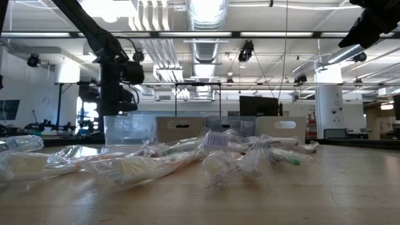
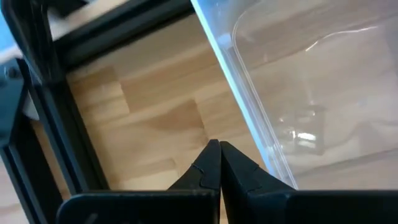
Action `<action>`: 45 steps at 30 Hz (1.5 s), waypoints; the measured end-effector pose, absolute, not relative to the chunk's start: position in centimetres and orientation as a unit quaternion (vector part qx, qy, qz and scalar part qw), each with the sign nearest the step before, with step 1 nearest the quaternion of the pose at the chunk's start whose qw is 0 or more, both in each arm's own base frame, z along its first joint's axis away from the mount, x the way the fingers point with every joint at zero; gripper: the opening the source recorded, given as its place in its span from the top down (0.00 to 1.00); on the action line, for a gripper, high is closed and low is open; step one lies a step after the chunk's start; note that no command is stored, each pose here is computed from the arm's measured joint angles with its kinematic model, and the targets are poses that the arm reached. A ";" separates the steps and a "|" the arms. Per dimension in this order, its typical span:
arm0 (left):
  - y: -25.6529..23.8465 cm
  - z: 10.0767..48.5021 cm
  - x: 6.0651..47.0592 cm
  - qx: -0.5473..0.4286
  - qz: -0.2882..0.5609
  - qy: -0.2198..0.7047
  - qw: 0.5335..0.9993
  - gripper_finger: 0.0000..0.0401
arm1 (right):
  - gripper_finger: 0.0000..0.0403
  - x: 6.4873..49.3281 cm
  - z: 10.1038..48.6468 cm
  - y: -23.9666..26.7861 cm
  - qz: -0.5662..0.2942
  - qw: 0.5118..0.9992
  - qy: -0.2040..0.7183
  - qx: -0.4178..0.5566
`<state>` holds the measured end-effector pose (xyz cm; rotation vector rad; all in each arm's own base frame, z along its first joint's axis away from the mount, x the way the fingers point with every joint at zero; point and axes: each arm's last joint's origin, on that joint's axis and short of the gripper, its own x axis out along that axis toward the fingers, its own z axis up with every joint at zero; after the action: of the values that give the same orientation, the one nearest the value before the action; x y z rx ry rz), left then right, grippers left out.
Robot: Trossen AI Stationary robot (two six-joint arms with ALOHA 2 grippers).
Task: Pick & Place Toothbrushes
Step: Adjust the white transparent bin, then put the orange toothbrush into the white transparent bin
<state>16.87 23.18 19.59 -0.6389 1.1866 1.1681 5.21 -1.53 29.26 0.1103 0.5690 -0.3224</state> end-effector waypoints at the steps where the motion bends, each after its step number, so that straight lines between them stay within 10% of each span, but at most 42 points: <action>1: 23.3 19.6 16.9 -0.272 0.508 0.516 0.634 1.00 | 0.98 5.2 29.3 -1.5 -0.158 0.946 0.279 0.054; 19: 20.0 29.4 14.4 -0.231 0.599 0.371 0.671 0.98 | 0.98 5.2 29.3 -1.5 -0.158 0.945 0.280 0.054; 45: 12.8 34.1 17.6 -0.299 0.421 0.227 0.826 0.97 | 0.98 5.2 29.3 -1.5 -0.158 0.946 0.279 0.054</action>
<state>17.59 12.78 34.06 -0.6352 0.4820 0.8954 5.21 -1.54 29.26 0.1104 0.5688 -0.3227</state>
